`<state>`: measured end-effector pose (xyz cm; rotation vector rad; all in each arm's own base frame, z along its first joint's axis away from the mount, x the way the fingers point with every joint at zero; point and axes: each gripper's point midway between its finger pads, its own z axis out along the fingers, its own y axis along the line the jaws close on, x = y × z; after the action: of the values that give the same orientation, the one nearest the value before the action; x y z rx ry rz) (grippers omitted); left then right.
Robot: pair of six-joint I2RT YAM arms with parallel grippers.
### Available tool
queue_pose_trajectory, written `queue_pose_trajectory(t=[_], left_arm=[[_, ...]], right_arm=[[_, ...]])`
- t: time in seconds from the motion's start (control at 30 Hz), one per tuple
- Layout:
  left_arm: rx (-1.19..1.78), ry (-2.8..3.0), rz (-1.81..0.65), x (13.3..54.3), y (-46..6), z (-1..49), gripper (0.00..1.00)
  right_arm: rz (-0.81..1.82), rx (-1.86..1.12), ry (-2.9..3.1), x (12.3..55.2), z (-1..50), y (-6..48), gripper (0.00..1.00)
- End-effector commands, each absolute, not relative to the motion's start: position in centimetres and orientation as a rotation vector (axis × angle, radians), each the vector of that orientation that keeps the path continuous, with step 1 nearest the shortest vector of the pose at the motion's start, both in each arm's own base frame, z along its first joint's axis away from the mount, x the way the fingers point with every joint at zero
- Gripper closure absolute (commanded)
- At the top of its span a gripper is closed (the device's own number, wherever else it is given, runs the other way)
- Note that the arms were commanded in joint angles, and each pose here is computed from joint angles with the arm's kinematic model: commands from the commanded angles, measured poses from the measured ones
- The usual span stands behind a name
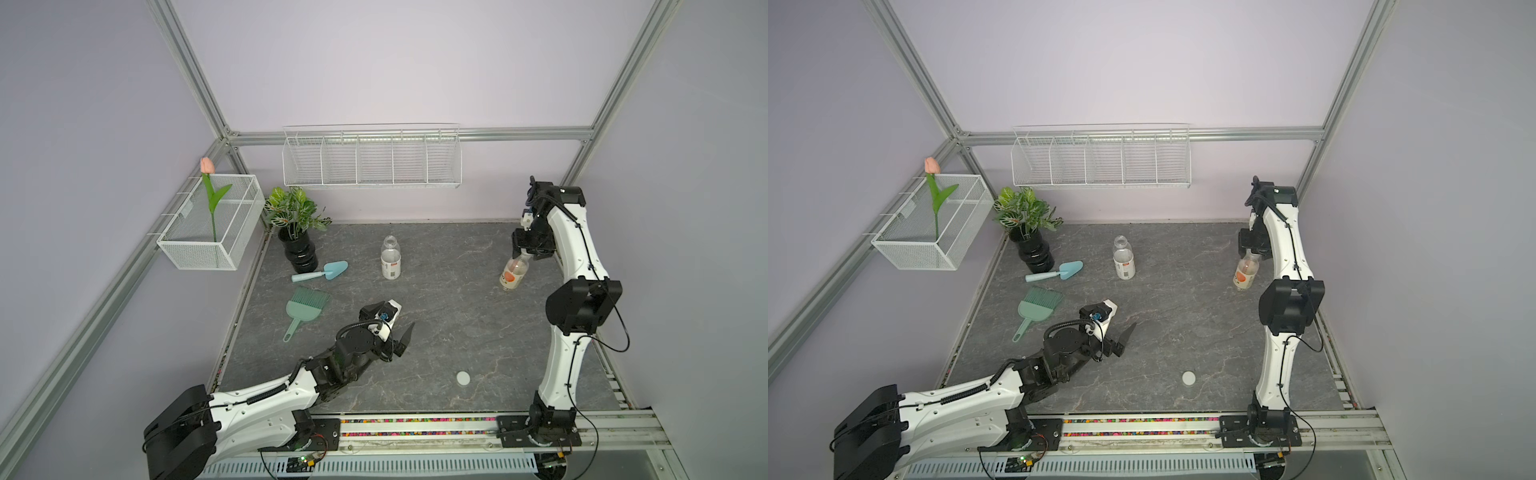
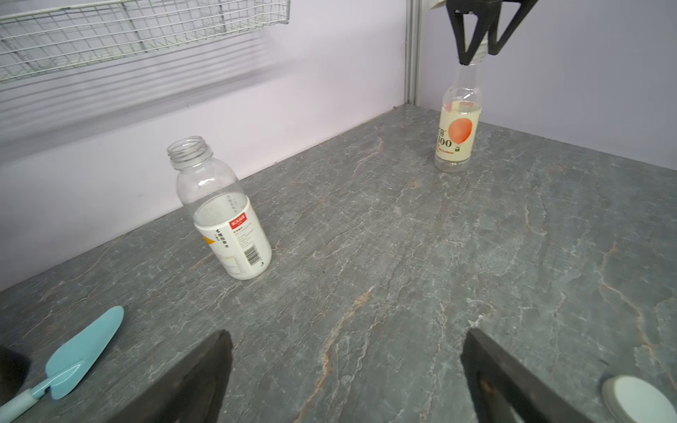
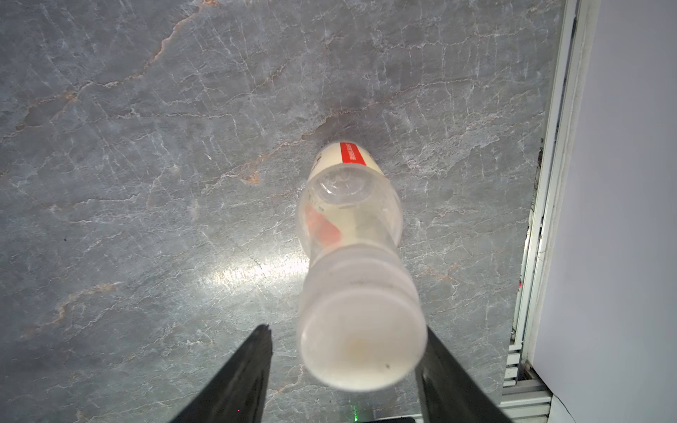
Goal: Screw on the bottle caps
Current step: Place the plastic bottle at the center of the board.
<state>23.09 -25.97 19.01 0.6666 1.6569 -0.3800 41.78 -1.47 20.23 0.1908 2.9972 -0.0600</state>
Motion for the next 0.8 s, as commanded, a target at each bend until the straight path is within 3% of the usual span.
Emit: queue_pose_trajectory(t=[0.0, 0.07, 0.13, 0.37, 0.57, 0.77], left_arm=[[0.519, 1.697, -0.344, 24.9, -24.1, 20.1, 0.0], [0.463, 1.706, -0.355, 25.6, -23.5, 20.5, 0.0], [0.419, 1.71, -0.365, 26.4, -23.0, 20.9, 0.0], [0.343, 1.737, -0.386, 28.2, -21.9, 20.5, 0.0], [0.307, 1.732, -0.389, 30.0, -21.9, 19.6, 0.0], [0.37, 1.653, -0.382, 34.2, -24.2, 20.9, 0.0]], right_arm=[[-0.055, 0.246, 2.868, 40.0, 24.1, -0.9, 0.33], [-0.054, 0.253, 2.805, 39.3, 24.9, -0.5, 0.32], [-0.093, 0.273, 2.712, 38.3, 25.8, -0.1, 0.1], [-0.156, 0.23, 2.486, 33.7, 26.7, 1.9, 0.11], [0.43, 0.084, 2.309, 29.1, 26.4, 8.9, 0.11], [0.582, 0.076, 2.319, 25.9, 24.7, 10.3, 0.11]])
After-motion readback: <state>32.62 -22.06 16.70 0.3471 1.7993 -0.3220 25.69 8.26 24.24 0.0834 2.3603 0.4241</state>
